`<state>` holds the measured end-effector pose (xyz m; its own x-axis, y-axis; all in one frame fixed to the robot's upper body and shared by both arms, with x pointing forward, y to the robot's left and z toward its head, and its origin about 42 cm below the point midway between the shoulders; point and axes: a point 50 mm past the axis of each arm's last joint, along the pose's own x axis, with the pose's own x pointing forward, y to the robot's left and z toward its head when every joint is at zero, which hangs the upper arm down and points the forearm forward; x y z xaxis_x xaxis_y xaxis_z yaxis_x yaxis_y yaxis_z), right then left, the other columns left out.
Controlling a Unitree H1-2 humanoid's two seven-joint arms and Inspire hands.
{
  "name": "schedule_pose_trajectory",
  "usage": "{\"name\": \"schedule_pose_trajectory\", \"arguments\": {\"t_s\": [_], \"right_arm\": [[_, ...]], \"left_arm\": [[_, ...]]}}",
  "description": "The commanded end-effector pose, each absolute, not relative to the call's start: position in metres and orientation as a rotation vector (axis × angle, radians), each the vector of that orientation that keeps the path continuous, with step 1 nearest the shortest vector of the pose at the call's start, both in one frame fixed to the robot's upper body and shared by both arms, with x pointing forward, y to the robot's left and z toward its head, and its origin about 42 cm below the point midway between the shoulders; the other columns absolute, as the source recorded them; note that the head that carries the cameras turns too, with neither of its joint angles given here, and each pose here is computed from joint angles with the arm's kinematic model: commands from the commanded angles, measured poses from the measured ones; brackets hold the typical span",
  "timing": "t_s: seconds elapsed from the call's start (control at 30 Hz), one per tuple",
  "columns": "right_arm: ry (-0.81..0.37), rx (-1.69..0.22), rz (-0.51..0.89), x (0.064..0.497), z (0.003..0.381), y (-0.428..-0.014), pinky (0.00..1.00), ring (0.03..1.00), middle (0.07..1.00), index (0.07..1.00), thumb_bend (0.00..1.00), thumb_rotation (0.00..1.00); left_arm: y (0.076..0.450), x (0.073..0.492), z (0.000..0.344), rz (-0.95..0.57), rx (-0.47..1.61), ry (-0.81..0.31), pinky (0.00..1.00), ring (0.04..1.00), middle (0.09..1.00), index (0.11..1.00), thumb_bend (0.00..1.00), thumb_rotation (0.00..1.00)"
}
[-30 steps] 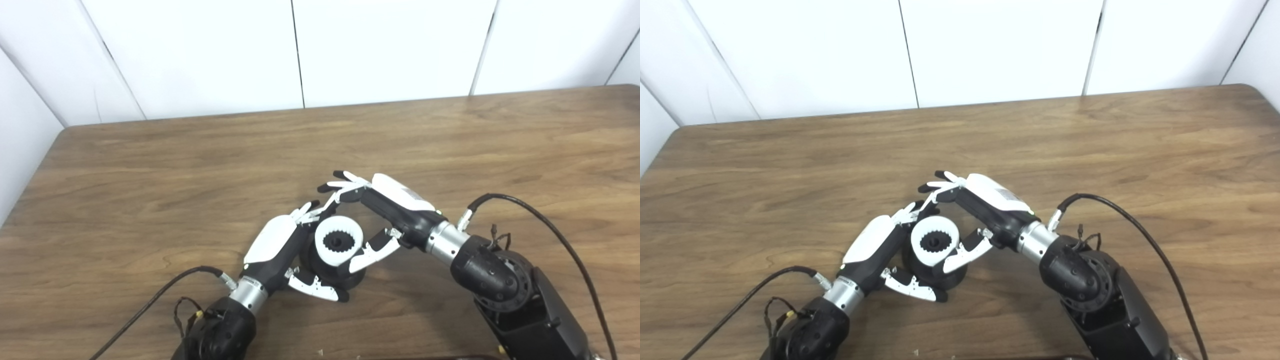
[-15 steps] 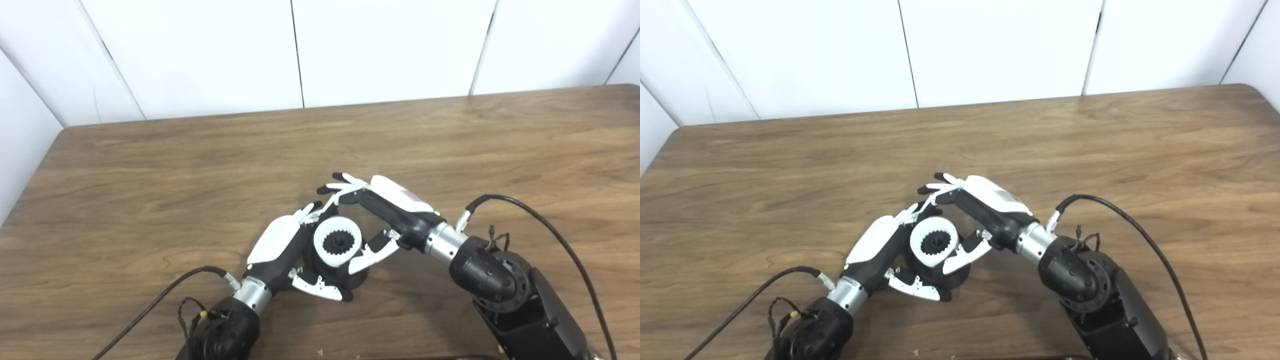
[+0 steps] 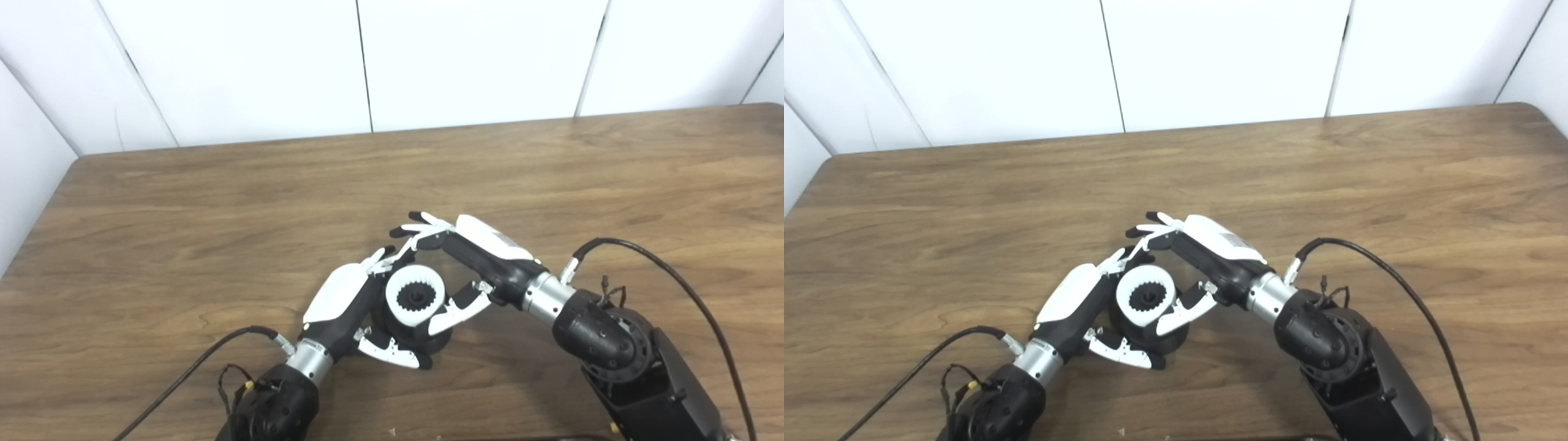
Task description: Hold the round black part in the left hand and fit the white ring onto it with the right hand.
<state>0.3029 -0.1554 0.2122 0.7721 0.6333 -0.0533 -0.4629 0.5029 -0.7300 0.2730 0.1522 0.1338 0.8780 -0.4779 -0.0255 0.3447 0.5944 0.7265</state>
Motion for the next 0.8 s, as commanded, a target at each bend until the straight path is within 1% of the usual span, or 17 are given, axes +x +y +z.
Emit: {"name": "schedule_pose_trajectory", "arguments": {"t_s": [0.0, 0.33, 0.63, 0.77], "right_arm": [[-0.288, -0.807, 0.657, 0.305, 0.221, -0.158, 1.0, 1.0, 0.887, 0.489, 0.52, 0.15], [-0.259, -0.821, 0.647, 0.308, 0.214, -0.164, 1.0, 1.0, 0.887, 0.489, 0.53, 0.15], [-0.252, -0.825, 0.651, 0.309, 0.207, -0.166, 1.0, 0.997, 0.886, 0.489, 0.53, 0.15], [-0.245, -0.824, 0.65, 0.309, 0.204, -0.166, 1.0, 0.995, 0.886, 0.49, 0.53, 0.15]], "left_arm": [[0.155, 0.275, 0.142, -0.472, 0.834, -0.204, 0.95, 0.993, 0.906, 0.613, 0.89, 0.2], [0.155, 0.275, 0.143, -0.467, 0.836, -0.216, 0.95, 0.979, 0.897, 0.606, 0.9, 0.17], [0.155, 0.276, 0.143, -0.465, 0.833, -0.217, 0.93, 0.979, 0.898, 0.606, 0.9, 0.2], [0.155, 0.277, 0.143, -0.466, 0.824, -0.216, 0.92, 0.982, 0.899, 0.606, 0.9, 0.19]]}}
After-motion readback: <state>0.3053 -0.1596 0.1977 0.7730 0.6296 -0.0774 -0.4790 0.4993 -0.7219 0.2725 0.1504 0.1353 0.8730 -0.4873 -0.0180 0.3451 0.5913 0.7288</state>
